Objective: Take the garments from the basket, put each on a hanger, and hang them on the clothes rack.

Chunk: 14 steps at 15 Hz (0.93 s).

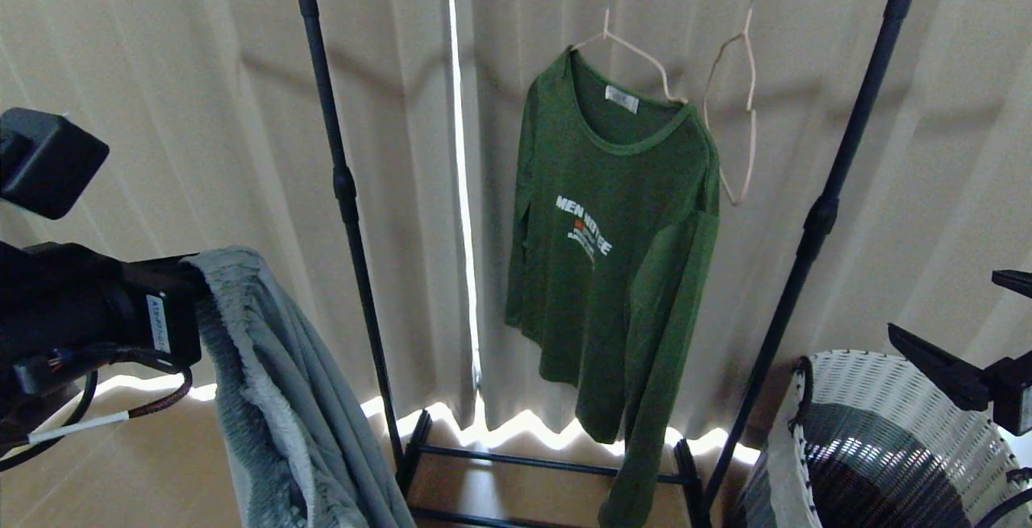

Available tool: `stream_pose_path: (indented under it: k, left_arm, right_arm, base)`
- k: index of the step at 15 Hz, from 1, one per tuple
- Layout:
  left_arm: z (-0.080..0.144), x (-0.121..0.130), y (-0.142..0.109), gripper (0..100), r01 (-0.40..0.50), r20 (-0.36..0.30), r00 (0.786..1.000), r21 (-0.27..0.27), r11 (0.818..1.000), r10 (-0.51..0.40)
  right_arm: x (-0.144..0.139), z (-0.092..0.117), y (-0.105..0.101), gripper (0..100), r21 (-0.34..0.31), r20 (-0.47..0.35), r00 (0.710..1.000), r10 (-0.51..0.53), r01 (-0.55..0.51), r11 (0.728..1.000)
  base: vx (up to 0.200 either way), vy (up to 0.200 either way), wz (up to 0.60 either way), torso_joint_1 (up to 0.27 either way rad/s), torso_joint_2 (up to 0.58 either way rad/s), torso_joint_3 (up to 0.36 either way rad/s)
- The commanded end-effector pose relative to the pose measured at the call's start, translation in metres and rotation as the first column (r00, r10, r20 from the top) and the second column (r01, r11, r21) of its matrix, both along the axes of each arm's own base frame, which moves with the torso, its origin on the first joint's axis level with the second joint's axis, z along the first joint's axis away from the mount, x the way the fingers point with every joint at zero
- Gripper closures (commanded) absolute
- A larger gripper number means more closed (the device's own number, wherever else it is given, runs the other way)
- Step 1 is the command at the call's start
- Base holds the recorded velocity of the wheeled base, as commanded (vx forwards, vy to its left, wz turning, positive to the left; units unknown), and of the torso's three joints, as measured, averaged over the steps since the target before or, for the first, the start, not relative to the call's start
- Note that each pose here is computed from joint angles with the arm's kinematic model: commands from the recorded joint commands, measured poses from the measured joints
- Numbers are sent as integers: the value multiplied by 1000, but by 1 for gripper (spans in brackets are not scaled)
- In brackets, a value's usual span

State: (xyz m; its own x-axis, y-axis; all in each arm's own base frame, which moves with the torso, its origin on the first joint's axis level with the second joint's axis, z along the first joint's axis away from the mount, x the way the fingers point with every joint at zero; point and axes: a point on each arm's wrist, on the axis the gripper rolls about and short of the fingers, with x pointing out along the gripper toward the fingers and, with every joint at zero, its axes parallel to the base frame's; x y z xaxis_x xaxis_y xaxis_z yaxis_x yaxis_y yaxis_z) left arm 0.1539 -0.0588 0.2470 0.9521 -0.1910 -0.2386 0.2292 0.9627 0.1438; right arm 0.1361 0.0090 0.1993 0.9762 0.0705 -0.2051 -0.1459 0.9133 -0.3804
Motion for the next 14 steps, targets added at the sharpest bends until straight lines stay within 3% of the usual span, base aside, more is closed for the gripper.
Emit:
stream_pose_path:
  k: [1, 8, 12, 14]
  left_arm:
    - [-2, -3, 1, 100, 0, 2, 1000, 5, 1000, 0]
    - [-17, -10, 4, 100, 9, -29, 1000, 62, 998, -7]
    - [-20, -12, 6, 100, 7, -10, 1000, 60, 998, -6]
    - [-25, -12, 6, 100, 14, 7, 1000, 87, 996, -14]
  right_arm:
    - [1, 2, 0, 0, 4, 7, 1000, 1, -1, 1000]
    - [6, 3, 1, 0, 7, -1, 1000, 5, -5, 1000]
    - [8, 5, 1, 0, 7, 2, 1000, 5, -5, 1000]
    - [8, 5, 1, 0, 7, 2, 1000, 5, -5, 1000]
  base:
    - [0, 0, 0, 198, -608, -300]
    - [0, 0, 0, 186, -482, -285]
    - [0, 0, 0, 206, -475, -279]
    - [0, 0, 0, 212, -486, -271]
